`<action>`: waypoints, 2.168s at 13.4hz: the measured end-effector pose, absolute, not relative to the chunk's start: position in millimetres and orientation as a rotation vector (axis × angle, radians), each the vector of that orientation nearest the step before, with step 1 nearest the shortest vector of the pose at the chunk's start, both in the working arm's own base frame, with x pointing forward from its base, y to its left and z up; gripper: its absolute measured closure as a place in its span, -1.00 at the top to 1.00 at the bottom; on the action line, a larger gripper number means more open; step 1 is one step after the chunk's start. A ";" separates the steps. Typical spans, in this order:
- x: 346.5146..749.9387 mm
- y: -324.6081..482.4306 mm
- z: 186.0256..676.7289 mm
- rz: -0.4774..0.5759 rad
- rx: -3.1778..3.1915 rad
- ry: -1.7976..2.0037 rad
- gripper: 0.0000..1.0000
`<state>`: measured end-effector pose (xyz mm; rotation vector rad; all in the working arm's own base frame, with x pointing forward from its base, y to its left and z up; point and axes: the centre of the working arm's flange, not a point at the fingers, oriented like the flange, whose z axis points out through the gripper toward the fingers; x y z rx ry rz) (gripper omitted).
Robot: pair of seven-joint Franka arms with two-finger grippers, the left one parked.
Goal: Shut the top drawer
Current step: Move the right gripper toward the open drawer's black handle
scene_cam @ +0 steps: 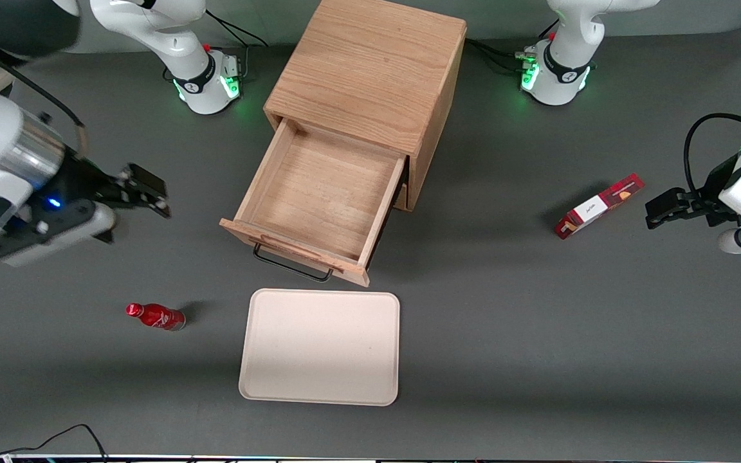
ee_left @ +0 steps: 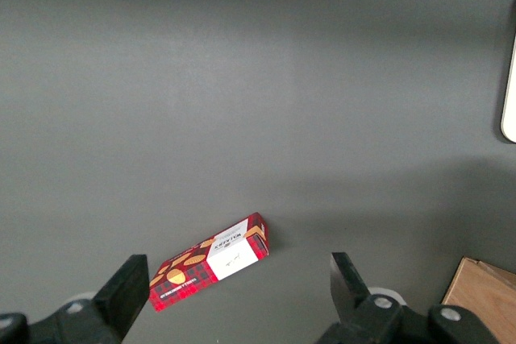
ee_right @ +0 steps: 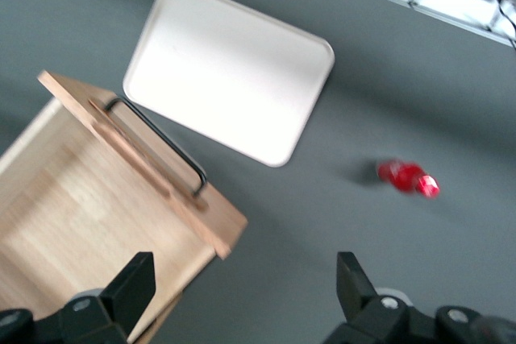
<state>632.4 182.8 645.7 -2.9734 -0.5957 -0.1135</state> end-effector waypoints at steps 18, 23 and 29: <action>691.0 262.3 482.3 -0.023 -2.636 -1.343 1.00; 692.3 269.8 459.3 0.020 -2.614 -1.344 1.00; 691.3 275.5 434.1 0.082 -2.593 -1.338 1.00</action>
